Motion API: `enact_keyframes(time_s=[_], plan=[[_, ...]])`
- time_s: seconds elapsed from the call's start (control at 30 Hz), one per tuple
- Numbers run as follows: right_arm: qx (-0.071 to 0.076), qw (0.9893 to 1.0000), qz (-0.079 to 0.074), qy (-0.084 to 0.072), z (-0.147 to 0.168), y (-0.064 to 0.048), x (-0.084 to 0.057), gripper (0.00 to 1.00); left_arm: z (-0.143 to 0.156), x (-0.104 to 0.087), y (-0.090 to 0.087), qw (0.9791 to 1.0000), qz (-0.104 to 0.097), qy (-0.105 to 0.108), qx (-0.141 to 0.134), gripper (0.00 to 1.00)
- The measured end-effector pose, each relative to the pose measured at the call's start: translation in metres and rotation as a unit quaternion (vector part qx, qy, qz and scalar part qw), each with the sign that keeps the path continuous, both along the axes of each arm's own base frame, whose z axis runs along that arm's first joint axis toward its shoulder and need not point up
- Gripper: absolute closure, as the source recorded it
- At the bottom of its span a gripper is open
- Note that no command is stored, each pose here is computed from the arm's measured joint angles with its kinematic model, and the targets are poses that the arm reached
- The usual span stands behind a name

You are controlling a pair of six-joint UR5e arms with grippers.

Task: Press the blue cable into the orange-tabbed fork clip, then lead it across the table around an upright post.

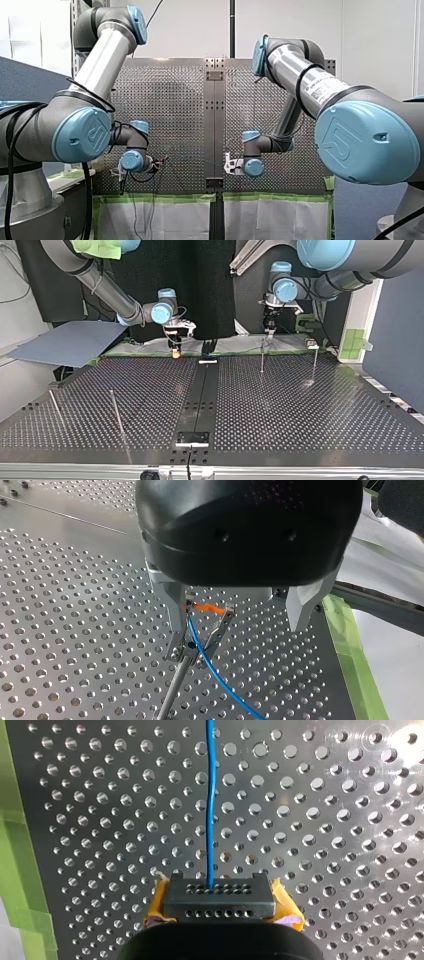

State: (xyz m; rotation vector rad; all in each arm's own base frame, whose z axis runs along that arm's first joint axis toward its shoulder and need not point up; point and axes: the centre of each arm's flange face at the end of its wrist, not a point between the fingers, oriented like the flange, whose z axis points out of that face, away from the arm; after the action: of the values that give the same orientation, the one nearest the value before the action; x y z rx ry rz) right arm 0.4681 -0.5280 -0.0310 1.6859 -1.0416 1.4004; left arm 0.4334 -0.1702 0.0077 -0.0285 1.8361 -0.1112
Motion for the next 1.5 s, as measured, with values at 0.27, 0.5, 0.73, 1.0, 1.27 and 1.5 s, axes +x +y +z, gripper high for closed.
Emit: enact_keyframes(time_s=[0.27, 0.5, 0.73, 1.0, 1.27, 1.5], plan=[[-0.001, 1.0000, 0.002, 0.001, 0.000, 0.001, 0.002, 1.00, 0.000, 0.000, -0.002, 1.0000, -0.008, 0.000, 0.002, 0.00], [-0.003, 1.0000, 0.002, 0.001, 0.000, 0.001, 0.002, 1.00, 0.000, -0.004, -0.014, 0.9993, -0.036, -0.002, 0.014, 0.00], [-0.004, 1.0000, 0.002, 0.002, 0.000, 0.001, 0.002, 1.00, 0.006, 0.003, -0.030, 0.9990, -0.039, -0.020, 0.004, 0.00], [-0.003, 1.0000, 0.003, 0.002, -0.001, 0.002, 0.002, 1.00, 0.015, 0.014, -0.049, 0.9983, -0.036, -0.042, -0.017, 0.00], [-0.003, 1.0000, 0.004, 0.003, -0.001, 0.003, 0.004, 1.00, 0.021, 0.032, -0.068, 0.9971, -0.036, -0.060, -0.028, 0.00], [-0.002, 1.0000, 0.005, 0.003, -0.001, 0.004, 0.004, 1.00, 0.006, 0.044, -0.080, 0.9979, -0.027, -0.053, -0.026, 0.00]])
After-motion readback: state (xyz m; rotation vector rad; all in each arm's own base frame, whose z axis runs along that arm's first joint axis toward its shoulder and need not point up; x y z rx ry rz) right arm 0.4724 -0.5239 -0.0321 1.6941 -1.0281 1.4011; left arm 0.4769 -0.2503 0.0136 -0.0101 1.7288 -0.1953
